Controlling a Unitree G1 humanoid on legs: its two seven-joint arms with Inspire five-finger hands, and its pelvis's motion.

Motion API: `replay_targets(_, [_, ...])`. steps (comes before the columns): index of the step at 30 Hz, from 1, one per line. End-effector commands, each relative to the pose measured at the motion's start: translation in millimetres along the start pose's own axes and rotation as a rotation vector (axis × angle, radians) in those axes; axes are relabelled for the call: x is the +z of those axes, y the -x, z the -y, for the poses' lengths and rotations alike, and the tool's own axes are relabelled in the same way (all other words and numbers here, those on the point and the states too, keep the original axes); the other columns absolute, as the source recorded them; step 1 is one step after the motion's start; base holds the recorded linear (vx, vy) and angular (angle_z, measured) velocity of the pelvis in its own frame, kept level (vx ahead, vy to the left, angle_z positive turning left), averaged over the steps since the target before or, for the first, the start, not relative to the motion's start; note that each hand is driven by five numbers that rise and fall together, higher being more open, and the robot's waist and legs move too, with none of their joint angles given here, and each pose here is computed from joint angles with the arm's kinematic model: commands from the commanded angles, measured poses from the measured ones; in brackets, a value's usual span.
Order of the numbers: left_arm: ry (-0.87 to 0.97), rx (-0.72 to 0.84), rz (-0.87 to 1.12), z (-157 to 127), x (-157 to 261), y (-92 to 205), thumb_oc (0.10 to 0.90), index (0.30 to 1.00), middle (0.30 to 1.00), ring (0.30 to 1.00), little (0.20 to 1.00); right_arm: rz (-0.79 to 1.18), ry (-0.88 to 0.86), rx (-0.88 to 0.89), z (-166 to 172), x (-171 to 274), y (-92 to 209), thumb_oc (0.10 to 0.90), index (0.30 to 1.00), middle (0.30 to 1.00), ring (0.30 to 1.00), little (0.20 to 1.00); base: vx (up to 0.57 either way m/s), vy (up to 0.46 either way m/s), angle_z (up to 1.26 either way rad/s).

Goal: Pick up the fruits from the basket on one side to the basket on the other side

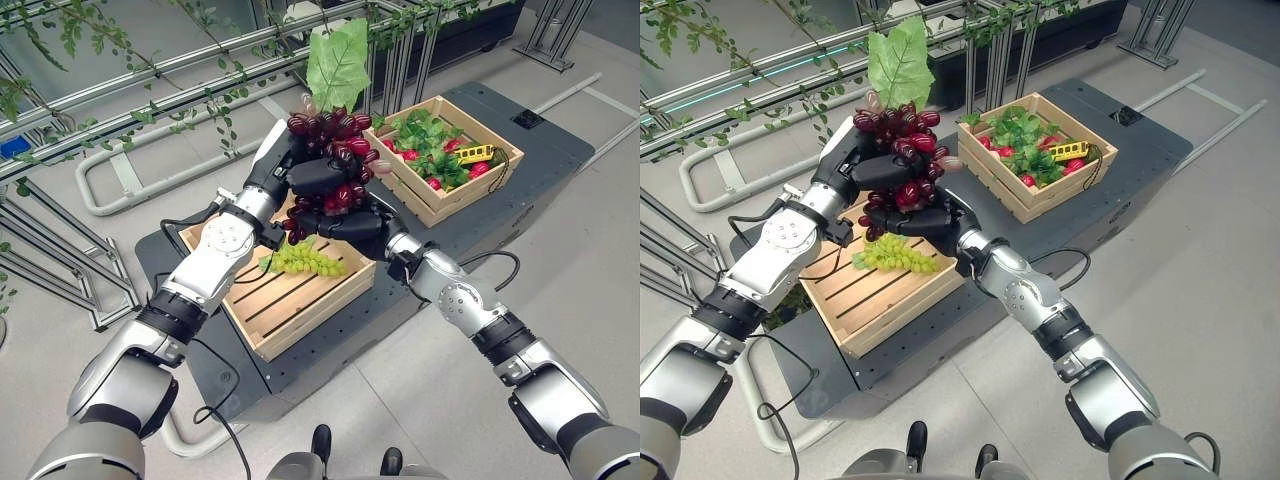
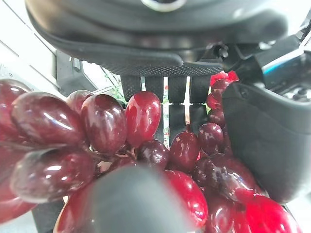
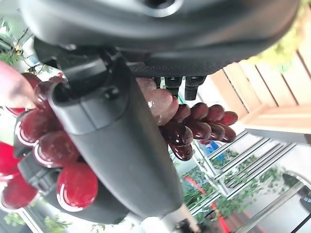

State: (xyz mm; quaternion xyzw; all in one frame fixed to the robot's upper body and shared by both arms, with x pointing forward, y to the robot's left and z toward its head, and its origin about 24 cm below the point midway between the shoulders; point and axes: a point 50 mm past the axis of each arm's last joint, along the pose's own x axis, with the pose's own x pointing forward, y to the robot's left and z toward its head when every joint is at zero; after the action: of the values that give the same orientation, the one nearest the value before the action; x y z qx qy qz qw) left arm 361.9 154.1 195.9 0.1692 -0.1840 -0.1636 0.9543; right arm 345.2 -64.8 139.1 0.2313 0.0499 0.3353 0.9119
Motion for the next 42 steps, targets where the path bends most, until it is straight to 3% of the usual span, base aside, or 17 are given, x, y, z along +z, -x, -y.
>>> replay_targets(1, [0.089, -0.075, 0.256, 24, 57, -38, 0.4, 0.3, 0.3, 0.3, 0.3, 0.263, -0.203, 0.25, -57, 21, -26, 0.8, 0.9, 0.9, 0.9, 0.9, 0.0, 0.0, 0.0])
replay_targets(12, [0.134, 0.016, 0.147, 15, 21, -33, 0.4, 0.3, 0.3, 0.3, 0.3, 0.424, -0.312, 0.189, -43, 39, -22, 0.8, 0.9, 0.9, 0.9, 0.9, 0.0, 0.0, 0.0])
replay_targets(13, [0.135, 0.026, 0.142, 13, 19, -32, 0.4, 0.3, 0.3, 0.3, 0.3, 0.432, -0.318, 0.188, -42, 39, -21, 0.615, 0.622, 0.622, 0.622, 0.622, 0.0, 0.0, 0.0])
replay_targets(14, [0.135, 0.042, 0.134, 12, 16, -31, 0.4, 0.3, 0.3, 0.3, 0.3, 0.449, -0.328, 0.184, -40, 40, -20, 0.475, 0.413, 0.413, 0.413, 0.413, 0.03, -0.003, -0.01])
replay_targets(15, [0.14, 0.064, 0.122, 9, 12, -30, 0.4, 0.3, 0.3, 0.3, 0.3, 0.465, -0.342, 0.185, -39, 40, -19, 0.4, 0.3, 0.3, 0.3, 0.3, 0.0, 0.0, 0.0])
replay_targets(22, [0.171, 0.164, 0.096, 0, 0, -25, 0.4, 0.3, 0.3, 0.3, 0.3, 0.47, -0.342, 0.163, -33, 37, -17, 0.4, 0.3, 0.3, 0.3, 0.3, 0.02, -0.005, 0.0])
replay_targets(25, [0.182, 0.284, 0.079, -9, -5, -22, 0.4, 0.3, 0.3, 0.3, 0.3, 0.472, -0.348, 0.149, -29, 36, -15, 0.4, 0.3, 0.3, 0.3, 0.3, 0.04, -0.014, -0.01])
replay_targets(26, [0.183, 0.307, 0.068, -11, -7, -21, 0.673, 0.709, 0.709, 0.709, 0.709, 0.474, -0.352, 0.145, -29, 36, -15, 0.4, 0.3, 0.3, 0.3, 0.3, 0.03, -0.016, -0.02])
replay_targets(27, [0.185, 0.333, 0.056, -13, -9, -20, 0.8, 0.9, 0.9, 0.9, 0.9, 0.48, -0.359, 0.14, -28, 36, -15, 0.4, 0.3, 0.3, 0.3, 0.3, 0.0, 0.0, 0.0])
replay_targets(33, [0.163, 0.417, 0.007, -16, -24, -9, 0.8, 0.9, 0.9, 0.9, 0.9, 0.531, -0.411, 0.143, -27, 33, -7, 0.4, 0.3, 0.3, 0.3, 0.3, 0.02, -0.01, 0.0])
replay_targets(42, [0.083, 0.378, -0.065, -16, -36, -6, 0.8, 0.9, 0.9, 0.9, 0.9, 0.591, -0.349, 0.105, -16, 46, 0, 0.4, 0.3, 0.3, 0.3, 0.3, 0.01, -0.009, -0.02])
